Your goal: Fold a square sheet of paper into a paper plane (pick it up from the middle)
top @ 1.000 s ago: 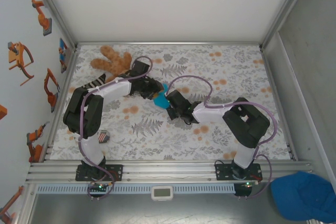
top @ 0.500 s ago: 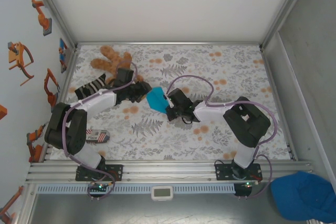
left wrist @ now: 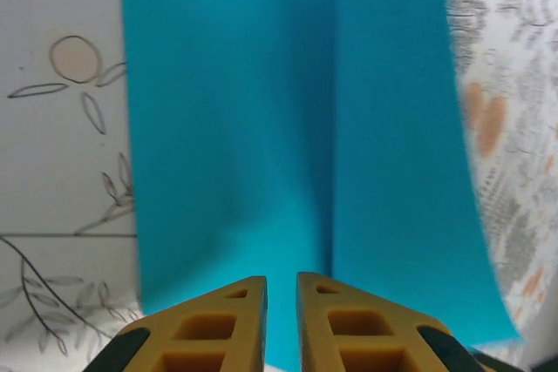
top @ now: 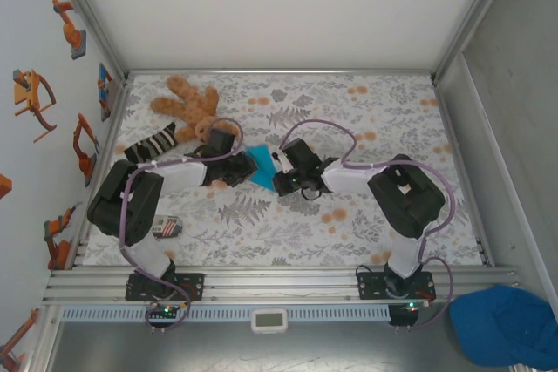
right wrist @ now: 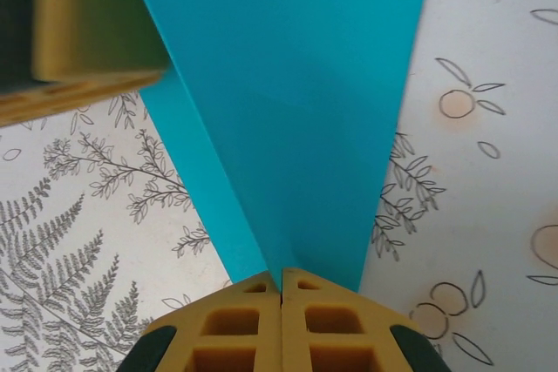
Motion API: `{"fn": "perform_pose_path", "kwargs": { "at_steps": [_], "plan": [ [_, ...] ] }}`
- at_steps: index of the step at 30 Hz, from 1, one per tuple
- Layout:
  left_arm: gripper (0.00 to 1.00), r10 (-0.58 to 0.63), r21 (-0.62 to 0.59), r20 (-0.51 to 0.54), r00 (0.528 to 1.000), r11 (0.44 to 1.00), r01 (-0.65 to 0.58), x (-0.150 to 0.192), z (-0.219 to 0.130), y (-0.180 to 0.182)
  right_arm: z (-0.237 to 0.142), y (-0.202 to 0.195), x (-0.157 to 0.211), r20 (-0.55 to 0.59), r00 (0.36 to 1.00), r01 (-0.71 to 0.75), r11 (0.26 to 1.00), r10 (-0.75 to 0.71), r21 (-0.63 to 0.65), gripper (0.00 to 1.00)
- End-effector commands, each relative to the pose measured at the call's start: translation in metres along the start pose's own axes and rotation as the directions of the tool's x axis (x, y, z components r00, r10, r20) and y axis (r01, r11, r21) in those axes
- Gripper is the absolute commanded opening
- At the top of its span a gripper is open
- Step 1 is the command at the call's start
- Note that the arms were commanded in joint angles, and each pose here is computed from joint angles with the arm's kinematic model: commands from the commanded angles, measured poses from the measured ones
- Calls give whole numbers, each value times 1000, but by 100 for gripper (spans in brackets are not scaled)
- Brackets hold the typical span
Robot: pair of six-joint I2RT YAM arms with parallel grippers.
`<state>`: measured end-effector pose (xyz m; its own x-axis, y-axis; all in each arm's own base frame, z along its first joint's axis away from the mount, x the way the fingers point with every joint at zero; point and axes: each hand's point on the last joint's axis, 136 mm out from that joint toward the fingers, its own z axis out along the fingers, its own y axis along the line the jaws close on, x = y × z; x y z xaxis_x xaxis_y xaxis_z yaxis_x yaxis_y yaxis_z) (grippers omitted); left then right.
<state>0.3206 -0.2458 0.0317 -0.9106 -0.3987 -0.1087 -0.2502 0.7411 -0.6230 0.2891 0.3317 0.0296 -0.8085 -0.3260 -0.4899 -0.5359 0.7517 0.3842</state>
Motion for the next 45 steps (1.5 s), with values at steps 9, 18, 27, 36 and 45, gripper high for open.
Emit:
{"fn": "perform_pose_path", "kwargs": {
  "at_steps": [9, 18, 27, 36, 45],
  "plan": [
    [11, 39, -21, -35, 999, 999, -40, 2, 20, 4, 3, 9, -1, -64, 994, -98, 989, 91, -107, 0],
    [10, 58, -44, -51, 997, 997, -60, 5, 21, 8, 4, 6, -4, -77, 983, -175, 970, 164, -168, 0],
    [13, 86, -60, -49, 995, 994, -89, 4, 15, 6, -3, 7, -14, -54, 973, -231, 942, 225, -244, 0],
    [22, 159, 6, -34, 987, 987, -159, 1, 7, -13, -2, 0, -12, -63, 964, -268, 930, 260, -252, 0],
    [17, 187, -37, -37, 982, 981, -188, -6, 7, -14, -14, -11, -12, -3, 979, -200, 966, 202, -166, 9]
  ]
}}
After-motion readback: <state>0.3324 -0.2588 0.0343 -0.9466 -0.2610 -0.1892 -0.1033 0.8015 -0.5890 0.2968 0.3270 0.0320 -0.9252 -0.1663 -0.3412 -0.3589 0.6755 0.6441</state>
